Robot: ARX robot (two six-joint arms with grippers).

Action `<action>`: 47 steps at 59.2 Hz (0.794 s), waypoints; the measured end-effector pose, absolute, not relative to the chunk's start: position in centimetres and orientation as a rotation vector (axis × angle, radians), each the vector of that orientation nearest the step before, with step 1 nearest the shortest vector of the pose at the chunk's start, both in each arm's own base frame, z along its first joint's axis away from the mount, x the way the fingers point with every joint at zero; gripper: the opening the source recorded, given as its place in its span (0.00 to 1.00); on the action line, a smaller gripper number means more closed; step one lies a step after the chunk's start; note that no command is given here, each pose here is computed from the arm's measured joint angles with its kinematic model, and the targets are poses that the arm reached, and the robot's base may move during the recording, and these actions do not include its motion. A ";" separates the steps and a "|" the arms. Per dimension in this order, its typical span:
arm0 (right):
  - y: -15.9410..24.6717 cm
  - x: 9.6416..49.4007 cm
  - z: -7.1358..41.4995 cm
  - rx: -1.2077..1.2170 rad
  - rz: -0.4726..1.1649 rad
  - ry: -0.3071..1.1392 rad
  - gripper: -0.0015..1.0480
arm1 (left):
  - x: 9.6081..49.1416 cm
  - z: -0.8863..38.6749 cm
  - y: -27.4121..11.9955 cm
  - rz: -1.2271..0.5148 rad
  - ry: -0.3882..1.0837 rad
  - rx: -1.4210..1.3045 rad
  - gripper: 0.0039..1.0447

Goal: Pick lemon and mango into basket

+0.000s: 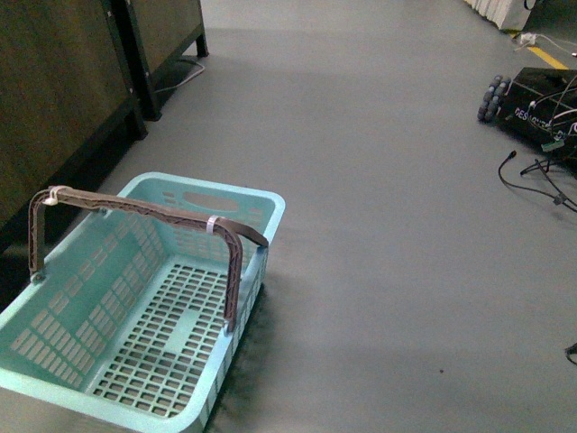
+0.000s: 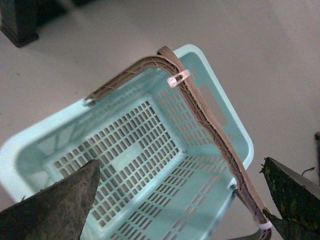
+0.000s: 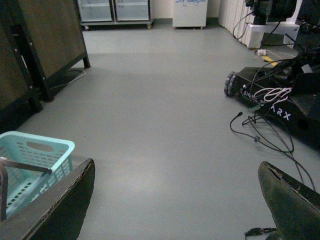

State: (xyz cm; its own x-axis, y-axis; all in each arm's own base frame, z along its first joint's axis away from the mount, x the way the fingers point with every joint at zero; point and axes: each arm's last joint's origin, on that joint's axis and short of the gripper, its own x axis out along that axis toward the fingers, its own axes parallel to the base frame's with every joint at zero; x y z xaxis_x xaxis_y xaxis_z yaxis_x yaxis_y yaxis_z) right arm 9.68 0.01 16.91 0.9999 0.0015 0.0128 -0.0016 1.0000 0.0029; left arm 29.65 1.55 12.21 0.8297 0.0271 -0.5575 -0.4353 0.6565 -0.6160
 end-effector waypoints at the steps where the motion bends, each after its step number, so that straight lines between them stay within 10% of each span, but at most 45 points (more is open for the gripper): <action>1: 0.0 9.7 16.9 0.003 0.002 -0.013 0.92 | 30.1 11.9 1.3 0.277 0.544 -0.833 0.94; 47: 0.0 9.7 16.9 0.003 0.002 -0.013 0.92 | 44.4 5.7 -6.9 0.338 0.614 -1.140 0.94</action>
State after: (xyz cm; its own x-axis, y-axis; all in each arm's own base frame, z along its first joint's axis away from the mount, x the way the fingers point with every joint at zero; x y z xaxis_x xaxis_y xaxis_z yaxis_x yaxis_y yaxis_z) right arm 9.68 0.01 16.91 0.9999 0.0015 0.0128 -0.0016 1.0000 0.0029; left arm 44.41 -6.88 5.75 0.7889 -0.0550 -0.6120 -0.5466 0.3922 -0.7398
